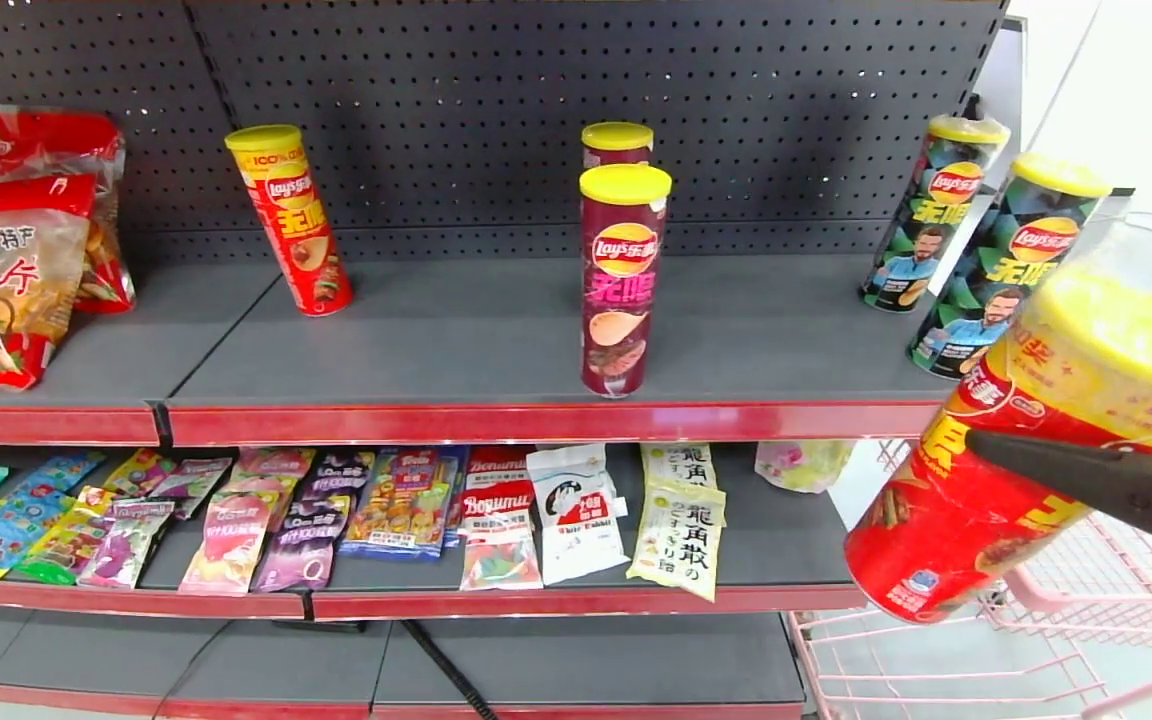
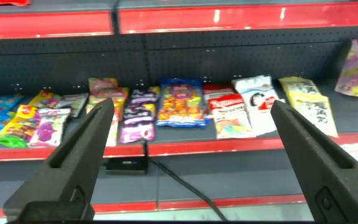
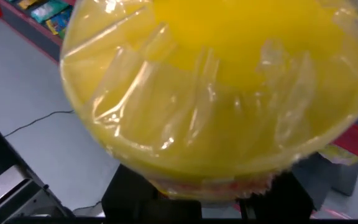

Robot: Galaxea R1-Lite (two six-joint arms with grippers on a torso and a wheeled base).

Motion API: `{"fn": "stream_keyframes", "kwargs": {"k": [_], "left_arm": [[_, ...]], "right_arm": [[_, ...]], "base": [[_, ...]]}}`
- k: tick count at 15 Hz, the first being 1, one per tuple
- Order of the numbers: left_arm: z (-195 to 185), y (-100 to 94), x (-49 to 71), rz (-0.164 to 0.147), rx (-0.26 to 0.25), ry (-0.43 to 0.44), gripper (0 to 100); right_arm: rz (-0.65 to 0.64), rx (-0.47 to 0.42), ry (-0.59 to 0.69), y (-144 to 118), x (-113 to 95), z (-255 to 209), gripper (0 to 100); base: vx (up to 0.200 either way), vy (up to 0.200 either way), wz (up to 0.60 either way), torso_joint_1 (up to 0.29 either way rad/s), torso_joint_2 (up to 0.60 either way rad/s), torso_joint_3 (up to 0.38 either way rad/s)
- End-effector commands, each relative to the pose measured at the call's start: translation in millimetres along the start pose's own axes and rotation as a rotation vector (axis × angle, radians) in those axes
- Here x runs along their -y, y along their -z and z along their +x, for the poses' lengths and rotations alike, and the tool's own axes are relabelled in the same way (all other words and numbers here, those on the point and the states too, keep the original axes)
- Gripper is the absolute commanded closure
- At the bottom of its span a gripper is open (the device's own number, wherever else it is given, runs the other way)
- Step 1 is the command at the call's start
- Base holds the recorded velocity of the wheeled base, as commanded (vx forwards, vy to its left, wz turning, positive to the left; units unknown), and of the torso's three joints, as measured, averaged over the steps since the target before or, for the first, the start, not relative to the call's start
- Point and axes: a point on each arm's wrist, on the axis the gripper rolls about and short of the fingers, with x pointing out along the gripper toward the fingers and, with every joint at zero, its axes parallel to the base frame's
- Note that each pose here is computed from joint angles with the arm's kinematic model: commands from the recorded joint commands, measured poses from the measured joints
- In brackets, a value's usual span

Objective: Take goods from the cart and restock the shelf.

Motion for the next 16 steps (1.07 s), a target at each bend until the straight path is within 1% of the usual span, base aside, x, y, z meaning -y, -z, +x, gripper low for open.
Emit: {"fn": "stream_keyframes", "kwargs": {"k": [1,4,16], "left_arm": [[0.0,0.0,0.0,0.000,0.000,0.000,0],[0.0,0.0,0.0,0.000,0.000,0.000,0],[0.0,0.0,0.0,0.000,0.000,0.000,0]], "right_arm": [[-0.005,0.007,-0.050,-0.3,-1.5,-0.8,100],[-0.010,0.012,-0.107,-0.8,-2.8,-1.0,100],[-0.009,0.013,-0.131,-0.5,-3.6,-1.4,100]], "base": [[0.000,0.200,0.00,0.002,0.00,-0.002],[0.000,0.200,0.00,0.007,0.00,0.004],[0.000,0.200,0.00,0.003,0.00,0.004]]}}
